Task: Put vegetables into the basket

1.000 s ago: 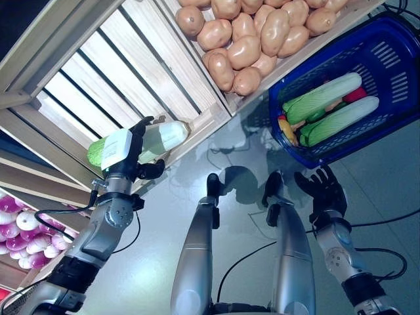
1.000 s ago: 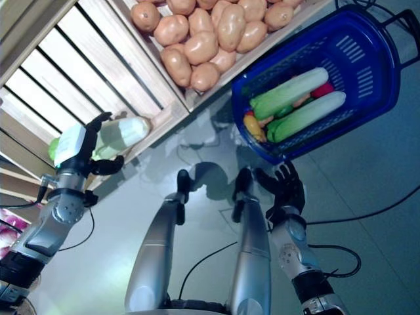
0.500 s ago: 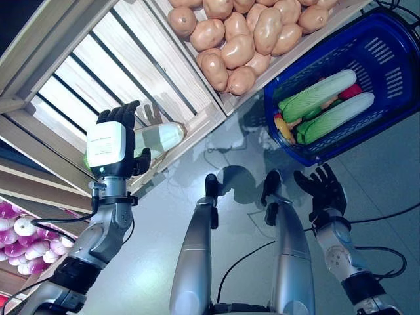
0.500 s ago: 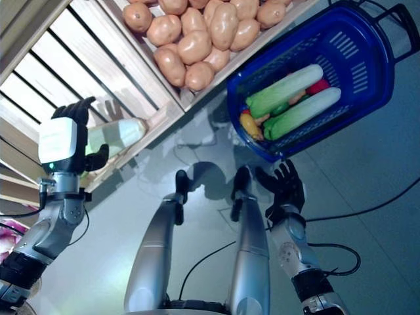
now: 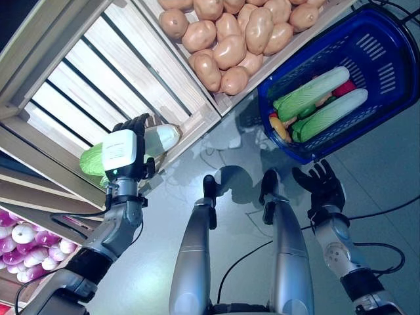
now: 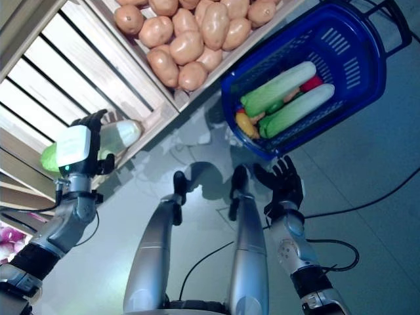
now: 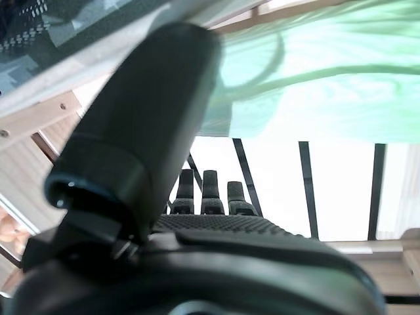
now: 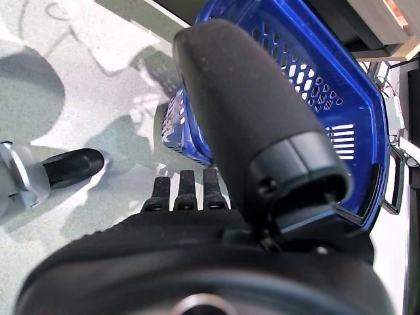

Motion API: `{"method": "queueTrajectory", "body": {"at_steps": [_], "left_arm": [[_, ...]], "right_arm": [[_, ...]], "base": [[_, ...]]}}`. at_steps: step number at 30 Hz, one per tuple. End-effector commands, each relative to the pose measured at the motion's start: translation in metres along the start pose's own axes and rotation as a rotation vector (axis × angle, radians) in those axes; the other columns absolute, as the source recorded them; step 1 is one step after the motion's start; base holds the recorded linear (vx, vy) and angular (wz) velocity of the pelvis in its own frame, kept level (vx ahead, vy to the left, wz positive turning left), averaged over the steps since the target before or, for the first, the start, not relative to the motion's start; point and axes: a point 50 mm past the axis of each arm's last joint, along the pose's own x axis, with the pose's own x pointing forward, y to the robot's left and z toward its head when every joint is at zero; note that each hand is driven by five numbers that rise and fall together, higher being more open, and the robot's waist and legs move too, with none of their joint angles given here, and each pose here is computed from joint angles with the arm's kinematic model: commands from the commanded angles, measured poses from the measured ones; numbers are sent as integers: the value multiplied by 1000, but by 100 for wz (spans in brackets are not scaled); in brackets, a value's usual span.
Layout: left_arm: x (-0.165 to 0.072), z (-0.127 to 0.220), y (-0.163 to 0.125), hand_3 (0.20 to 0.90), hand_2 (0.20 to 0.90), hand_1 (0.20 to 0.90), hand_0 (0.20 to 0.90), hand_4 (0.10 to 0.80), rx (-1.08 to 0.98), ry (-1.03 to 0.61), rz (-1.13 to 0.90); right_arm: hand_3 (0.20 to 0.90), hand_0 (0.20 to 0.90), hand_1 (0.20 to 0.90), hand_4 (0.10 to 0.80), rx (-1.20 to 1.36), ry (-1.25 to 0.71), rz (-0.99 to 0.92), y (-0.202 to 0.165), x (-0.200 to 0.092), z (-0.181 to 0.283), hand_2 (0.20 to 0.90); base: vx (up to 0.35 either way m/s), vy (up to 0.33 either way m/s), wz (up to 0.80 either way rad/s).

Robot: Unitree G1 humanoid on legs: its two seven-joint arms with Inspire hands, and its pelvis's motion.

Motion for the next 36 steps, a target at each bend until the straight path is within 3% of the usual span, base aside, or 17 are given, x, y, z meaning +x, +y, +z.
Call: {"method": "queueTrajectory", "body": {"at_steps": [1,13,24,32,36], "left_arm": [[4,-1,13,900,900,900,900,800,-27,-5,61],[13,-2,-1,900,900,900,900,800,-78,56,-14],[22,11,-26,900,900,900,900,800,-337,67,-443],[31,8,-23,900,900,900,900,800,-383,95,-445],[36,5,-20,900,900,900,900,800,-292,110,-335]], "right_arm": [[900,900,900,800,-42,-69,53,12,-5,13,900],[900,900,900,800,-63,-52,79,20,-1,11,900],[900,900,900,800,-94,-47,103,29,5,14,900],[900,900,900,800,-106,-44,117,32,9,15,900],[900,900,900,800,-102,-45,119,33,11,15,900]], "base": [[0,0,0],[2,2,-1],[0,19,-3],[-4,13,-4],[0,0,0]]}}
